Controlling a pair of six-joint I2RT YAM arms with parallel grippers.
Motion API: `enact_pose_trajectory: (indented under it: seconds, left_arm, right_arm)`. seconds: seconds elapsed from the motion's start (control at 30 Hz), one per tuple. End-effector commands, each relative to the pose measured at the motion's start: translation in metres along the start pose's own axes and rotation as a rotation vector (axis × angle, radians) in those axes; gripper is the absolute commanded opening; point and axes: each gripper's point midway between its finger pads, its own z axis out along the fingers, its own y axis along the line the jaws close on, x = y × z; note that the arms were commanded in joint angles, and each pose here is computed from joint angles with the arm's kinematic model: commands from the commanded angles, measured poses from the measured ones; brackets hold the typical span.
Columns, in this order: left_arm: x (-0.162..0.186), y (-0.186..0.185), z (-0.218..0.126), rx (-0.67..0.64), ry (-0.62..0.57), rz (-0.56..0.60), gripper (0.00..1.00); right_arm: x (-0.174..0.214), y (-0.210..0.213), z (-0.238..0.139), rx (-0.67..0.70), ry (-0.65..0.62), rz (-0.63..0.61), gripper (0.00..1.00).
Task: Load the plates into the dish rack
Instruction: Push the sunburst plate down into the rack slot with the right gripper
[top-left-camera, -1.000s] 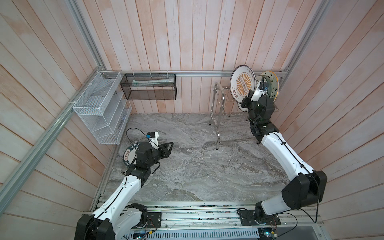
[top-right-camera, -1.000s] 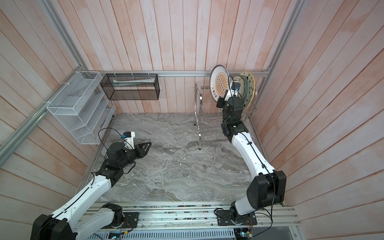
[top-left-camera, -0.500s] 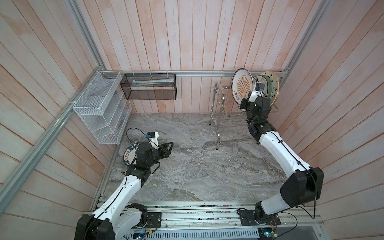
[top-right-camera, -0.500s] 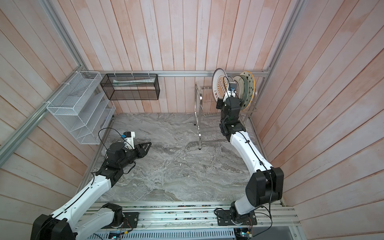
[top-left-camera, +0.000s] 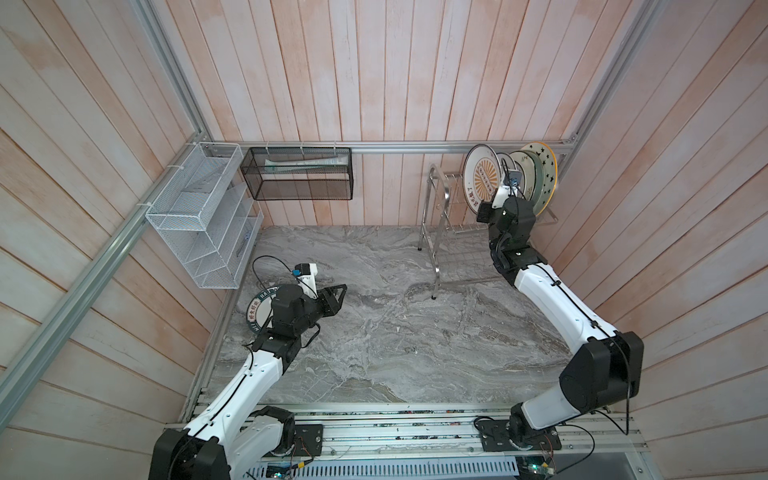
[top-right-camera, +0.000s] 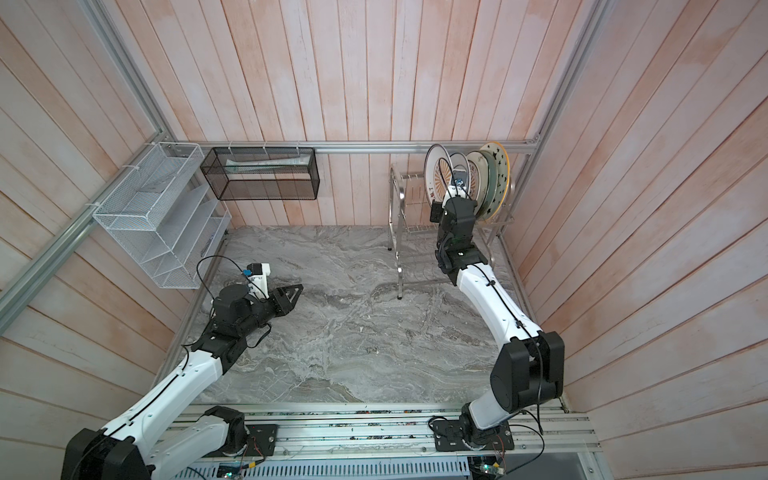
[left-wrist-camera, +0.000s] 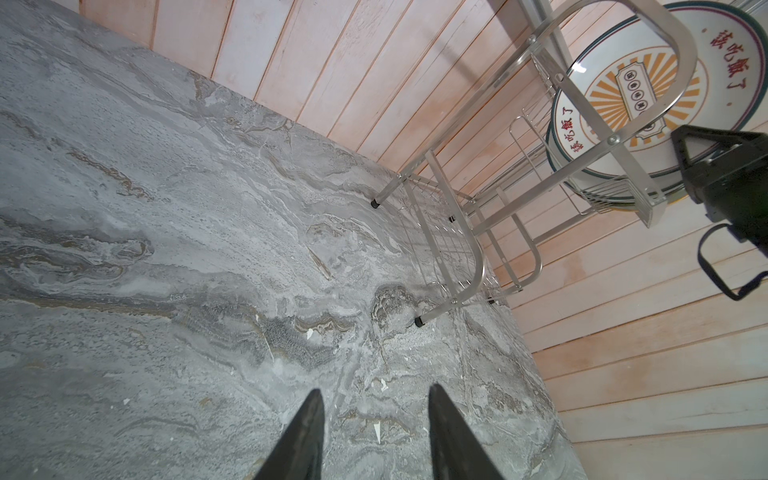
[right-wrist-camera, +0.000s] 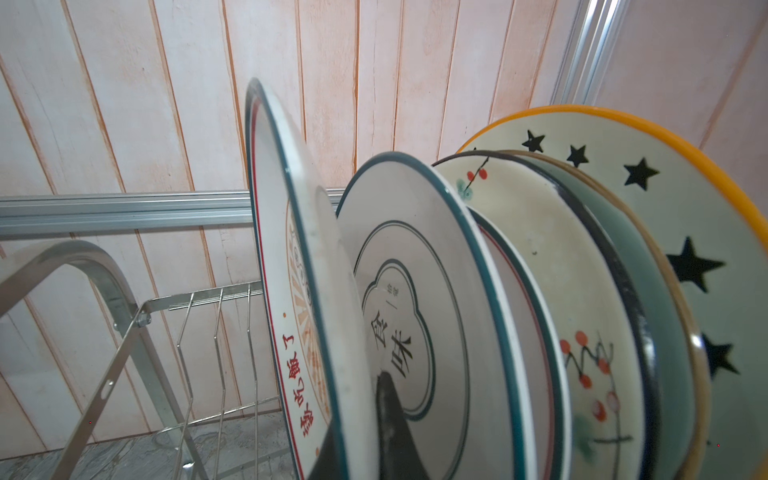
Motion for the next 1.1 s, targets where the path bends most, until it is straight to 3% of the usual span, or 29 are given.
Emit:
enact_pose_trajectory:
  seconds: [0.0, 1.07]
  left_arm:
    - [0.004, -0.002, -0.001, 0.009, 0.013, 0.02, 0.43]
    - [0.003, -0.003, 0.0, 0.013, 0.013, 0.025, 0.42]
  right_arm:
    - [-0.012, -0.003, -0.004, 0.027, -0.042, 0.013, 0.0]
    - [-0.042, -0.014, -0.027, 0.039, -0.109, 0.028, 0.0]
